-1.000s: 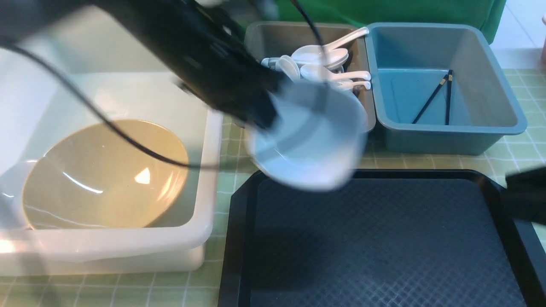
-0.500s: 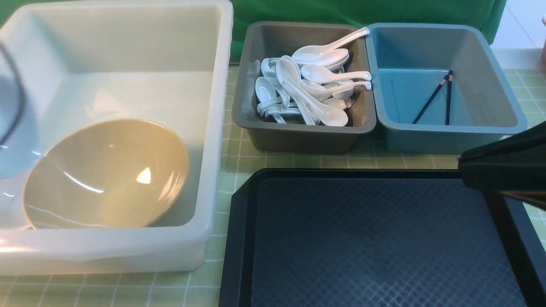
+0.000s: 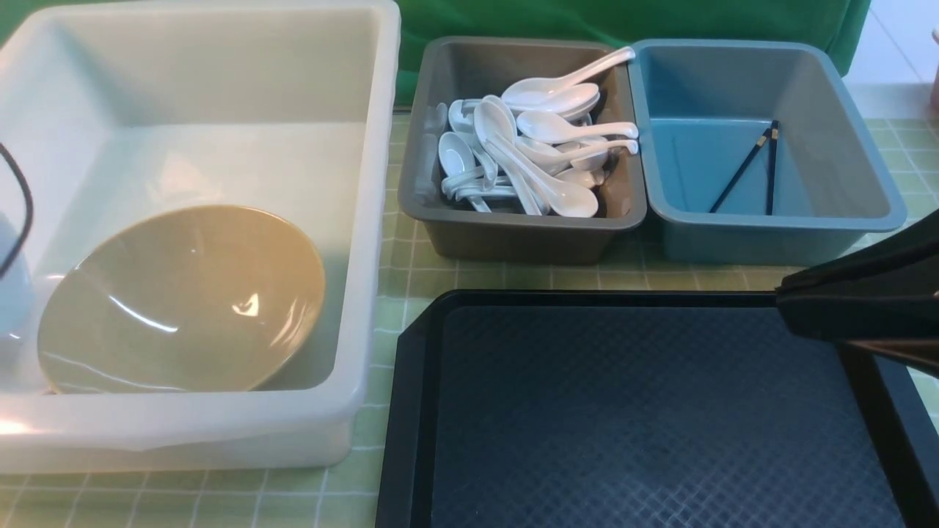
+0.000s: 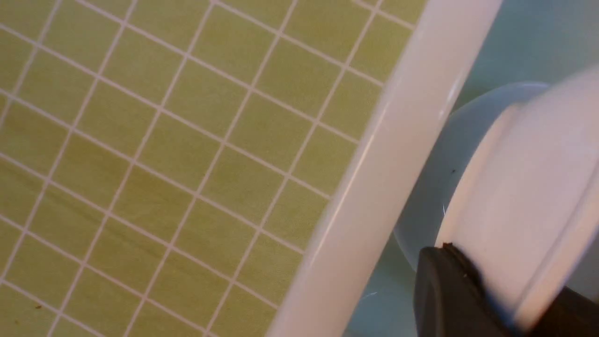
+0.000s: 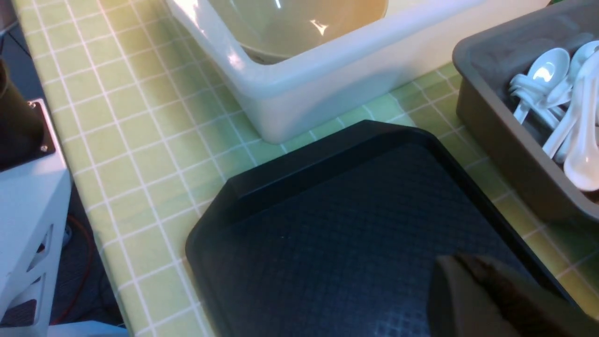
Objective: On green table put chopsticks spoon bowls plates into blue grey white boxes.
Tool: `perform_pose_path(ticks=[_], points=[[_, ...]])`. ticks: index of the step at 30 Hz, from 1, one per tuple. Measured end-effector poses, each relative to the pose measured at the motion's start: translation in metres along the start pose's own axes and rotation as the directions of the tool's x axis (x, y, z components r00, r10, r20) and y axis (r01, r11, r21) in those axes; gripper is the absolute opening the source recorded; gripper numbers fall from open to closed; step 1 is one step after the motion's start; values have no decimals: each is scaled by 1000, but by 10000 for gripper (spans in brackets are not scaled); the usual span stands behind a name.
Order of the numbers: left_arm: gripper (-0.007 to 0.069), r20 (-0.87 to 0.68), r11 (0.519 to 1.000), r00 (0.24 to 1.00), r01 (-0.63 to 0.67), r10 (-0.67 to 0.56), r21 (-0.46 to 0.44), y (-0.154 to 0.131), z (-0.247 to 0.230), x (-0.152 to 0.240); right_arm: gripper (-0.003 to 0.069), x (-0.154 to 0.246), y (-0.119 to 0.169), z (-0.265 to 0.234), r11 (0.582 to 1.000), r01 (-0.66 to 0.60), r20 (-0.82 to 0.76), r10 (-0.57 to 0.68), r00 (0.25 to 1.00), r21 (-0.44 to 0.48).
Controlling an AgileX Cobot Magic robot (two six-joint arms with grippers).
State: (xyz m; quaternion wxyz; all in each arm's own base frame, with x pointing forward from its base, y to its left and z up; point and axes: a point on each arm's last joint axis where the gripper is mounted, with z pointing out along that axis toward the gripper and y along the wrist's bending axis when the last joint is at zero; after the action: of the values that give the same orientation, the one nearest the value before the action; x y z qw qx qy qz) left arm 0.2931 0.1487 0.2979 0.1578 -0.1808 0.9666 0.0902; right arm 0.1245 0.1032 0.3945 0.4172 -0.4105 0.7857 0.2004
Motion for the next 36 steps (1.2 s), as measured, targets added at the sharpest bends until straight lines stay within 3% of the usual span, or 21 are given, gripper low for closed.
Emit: perform_pose_path(ticks=[10, 16, 19, 20, 21, 28, 32, 36], points=[[48, -123, 997, 992, 41, -32, 69, -10, 35, -1, 22, 0, 0, 0, 1000, 8, -2, -8, 1000, -1], [190, -207, 994, 976, 90, -74, 67, -11, 45, 3, 22, 0, 0, 0, 1000, 8, -2, -8, 1000, -2], [314, -225, 992, 968, 119, -108, 35, -9, 45, 4, 24, 0, 0, 0, 1000, 8, -2, -8, 1000, -2], [314, -227, 992, 968, 121, -111, 33, -9, 45, 5, 24, 0, 0, 0, 1000, 8, -1, -8, 1000, -1], [375, -234, 990, 963, 139, -131, 19, -8, 44, 6, 25, 0, 0, 0, 1000, 8, 4, -8, 1000, 2], [617, -156, 982, 970, 183, -188, -43, -10, 7, 5, 27, -7, -5, 0, 999, 7, 71, -11, 997, 48], [651, -40, 994, 993, 113, -114, -10, -24, -37, 1, 30, -10, -12, 3, 993, 27, 93, -38, 995, 112], [648, 82, 989, 996, -41, 30, 142, -63, -84, 9, 36, -11, -20, 7, 984, -6, 95, -11, 995, 176]])
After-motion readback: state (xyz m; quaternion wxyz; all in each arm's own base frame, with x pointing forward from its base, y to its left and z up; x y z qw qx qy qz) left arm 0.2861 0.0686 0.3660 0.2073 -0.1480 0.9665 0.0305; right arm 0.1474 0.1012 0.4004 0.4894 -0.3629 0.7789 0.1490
